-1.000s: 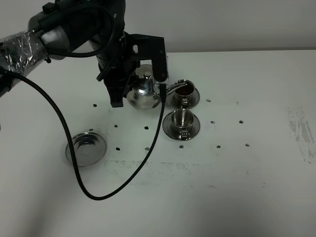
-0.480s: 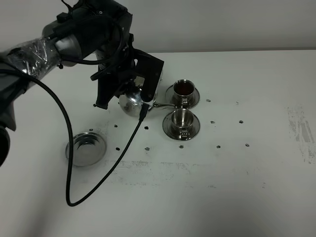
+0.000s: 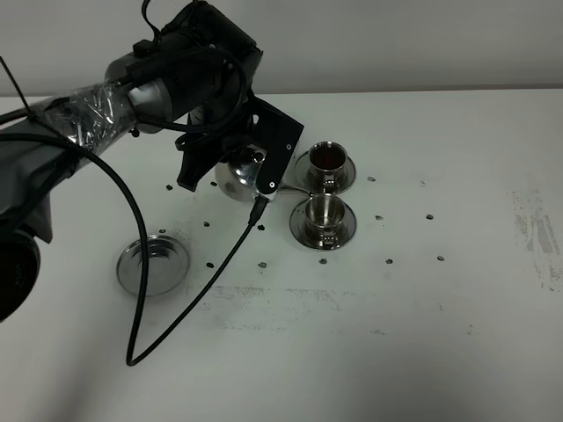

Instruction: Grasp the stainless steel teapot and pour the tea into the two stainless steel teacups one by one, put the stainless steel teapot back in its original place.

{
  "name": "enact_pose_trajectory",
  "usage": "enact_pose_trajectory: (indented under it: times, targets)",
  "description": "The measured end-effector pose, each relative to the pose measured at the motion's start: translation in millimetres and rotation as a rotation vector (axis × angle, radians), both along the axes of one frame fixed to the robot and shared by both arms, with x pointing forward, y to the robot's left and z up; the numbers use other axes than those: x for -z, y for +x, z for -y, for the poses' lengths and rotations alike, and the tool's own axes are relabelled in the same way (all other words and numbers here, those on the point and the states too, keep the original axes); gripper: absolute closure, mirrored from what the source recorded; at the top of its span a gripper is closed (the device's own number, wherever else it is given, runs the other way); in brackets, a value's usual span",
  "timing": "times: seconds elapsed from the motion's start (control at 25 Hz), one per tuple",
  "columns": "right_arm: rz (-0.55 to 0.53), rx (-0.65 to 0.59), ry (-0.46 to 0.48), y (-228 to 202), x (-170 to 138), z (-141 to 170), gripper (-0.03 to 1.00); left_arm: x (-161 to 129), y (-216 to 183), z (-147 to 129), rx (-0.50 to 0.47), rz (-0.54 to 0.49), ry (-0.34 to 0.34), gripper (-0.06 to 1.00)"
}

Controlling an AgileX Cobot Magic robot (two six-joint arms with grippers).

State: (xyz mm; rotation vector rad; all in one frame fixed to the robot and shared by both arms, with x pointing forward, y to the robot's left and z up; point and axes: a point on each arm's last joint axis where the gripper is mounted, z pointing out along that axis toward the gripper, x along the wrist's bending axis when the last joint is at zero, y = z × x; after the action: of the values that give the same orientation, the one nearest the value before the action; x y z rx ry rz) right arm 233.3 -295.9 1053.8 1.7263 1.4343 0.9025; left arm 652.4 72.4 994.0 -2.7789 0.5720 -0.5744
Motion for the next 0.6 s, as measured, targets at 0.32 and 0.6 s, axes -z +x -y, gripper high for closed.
enact_pose_trajectory:
  times: [0.32, 0.6]
  targets:
    - [0.000, 0.000, 0.000, 0, 0, 0, 0.69, -5, 0, 4, 0.016, 0.076, 0.082, 0.74]
    - [0.000, 0.000, 0.000, 0, 0, 0, 0.69, -7, -5, 16, 0.057, 0.106, 0.103, 0.74]
